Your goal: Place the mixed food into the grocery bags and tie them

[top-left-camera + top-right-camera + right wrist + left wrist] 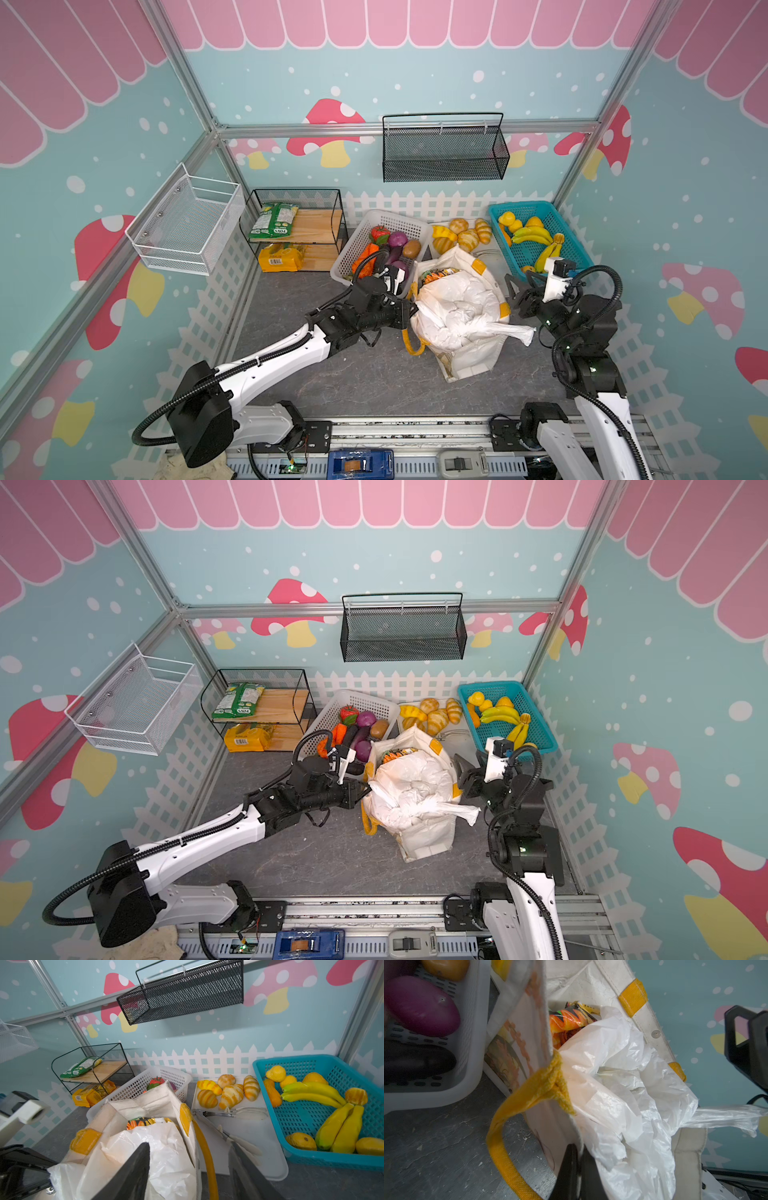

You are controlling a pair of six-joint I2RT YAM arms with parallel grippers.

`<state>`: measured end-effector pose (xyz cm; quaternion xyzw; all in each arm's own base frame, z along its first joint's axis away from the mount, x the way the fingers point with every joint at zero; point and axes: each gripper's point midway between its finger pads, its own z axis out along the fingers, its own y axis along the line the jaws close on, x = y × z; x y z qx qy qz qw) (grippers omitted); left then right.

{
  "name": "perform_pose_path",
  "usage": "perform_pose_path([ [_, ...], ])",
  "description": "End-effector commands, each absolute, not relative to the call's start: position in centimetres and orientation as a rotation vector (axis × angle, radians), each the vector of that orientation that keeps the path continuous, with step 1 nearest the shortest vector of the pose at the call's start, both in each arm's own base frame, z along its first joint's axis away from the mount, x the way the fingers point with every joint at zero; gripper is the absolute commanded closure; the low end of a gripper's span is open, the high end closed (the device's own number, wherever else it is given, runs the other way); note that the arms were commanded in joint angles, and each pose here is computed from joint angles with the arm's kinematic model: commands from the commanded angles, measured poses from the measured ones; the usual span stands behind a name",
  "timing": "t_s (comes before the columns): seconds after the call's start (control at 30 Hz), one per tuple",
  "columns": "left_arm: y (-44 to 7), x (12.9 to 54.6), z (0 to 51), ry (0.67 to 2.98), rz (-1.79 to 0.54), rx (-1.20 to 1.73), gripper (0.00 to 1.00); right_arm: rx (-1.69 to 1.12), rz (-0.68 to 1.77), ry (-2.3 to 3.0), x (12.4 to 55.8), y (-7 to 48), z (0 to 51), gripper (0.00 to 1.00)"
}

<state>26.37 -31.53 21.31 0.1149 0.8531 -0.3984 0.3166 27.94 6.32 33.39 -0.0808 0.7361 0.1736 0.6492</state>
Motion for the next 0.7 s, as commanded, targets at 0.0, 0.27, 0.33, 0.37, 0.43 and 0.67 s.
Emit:
perform_pose_path([
  [0.0, -32.3, 26.7, 22.3, 2.215, -1.093, 0.317, 1.0, -0.328, 0.375, 1.773, 27.8, 8.6, 32.1, 0.4],
  [0.27, -32.4, 27.0, 22.6, 2.206, -1.07, 0.338, 1.0, -0.629, 0.426, 2.014, 26.2, 16.2, 27.0, 0.44],
  [0.33, -32.2, 27.0, 22.5, 2.205, -1.057, 0.341, 1.0, -0.665, 0.439, 2.095, 25.8, 17.4, 25.2, 0.46],
  [0.37, -32.2, 27.1, 22.5, 2.205, -1.054, 0.34, 1.0, -0.666, 0.444, 2.133, 25.7, 17.7, 24.5, 0.47],
  [0.43, -32.2, 27.0, 22.5, 2.204, -1.056, 0.343, 1.0, -0.673, 0.423, 2.209, 25.5, 18.0, 22.8, 0.51],
  [0.67, -32.8, 26.2, 24.1, 2.168, -1.128, 0.39, 1.0, -0.652, 0.336, 2.415, 26.2, 18.0, 16.3, 0.61],
])
